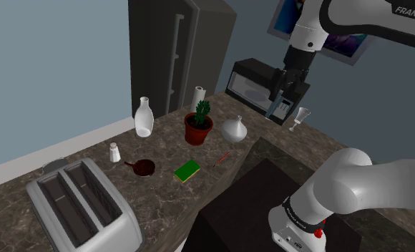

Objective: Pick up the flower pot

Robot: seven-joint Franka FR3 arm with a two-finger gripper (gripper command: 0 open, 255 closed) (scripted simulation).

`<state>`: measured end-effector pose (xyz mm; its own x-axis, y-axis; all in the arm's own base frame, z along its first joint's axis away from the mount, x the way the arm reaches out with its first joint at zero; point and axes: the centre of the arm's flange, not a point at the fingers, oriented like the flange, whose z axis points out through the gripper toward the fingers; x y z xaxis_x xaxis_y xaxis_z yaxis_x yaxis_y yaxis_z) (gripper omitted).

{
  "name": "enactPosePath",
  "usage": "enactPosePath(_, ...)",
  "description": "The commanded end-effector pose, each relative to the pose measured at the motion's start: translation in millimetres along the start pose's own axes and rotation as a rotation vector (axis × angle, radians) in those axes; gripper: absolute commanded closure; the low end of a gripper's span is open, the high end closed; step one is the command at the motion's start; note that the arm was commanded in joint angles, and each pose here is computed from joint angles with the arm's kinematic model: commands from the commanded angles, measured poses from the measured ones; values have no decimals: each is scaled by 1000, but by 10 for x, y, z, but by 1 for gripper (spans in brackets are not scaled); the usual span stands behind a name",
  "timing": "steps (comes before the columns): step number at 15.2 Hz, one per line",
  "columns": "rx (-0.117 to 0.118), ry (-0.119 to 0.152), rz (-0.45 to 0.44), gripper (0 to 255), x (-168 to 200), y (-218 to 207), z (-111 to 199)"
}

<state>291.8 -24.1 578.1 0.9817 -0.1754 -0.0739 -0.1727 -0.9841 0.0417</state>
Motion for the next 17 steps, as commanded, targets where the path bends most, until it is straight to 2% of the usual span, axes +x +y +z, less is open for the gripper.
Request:
enactPosePath(1,0,0,0,0,0,0,0)
enactPosePath(17,-65,57,-63,0,1619,-43,1243)
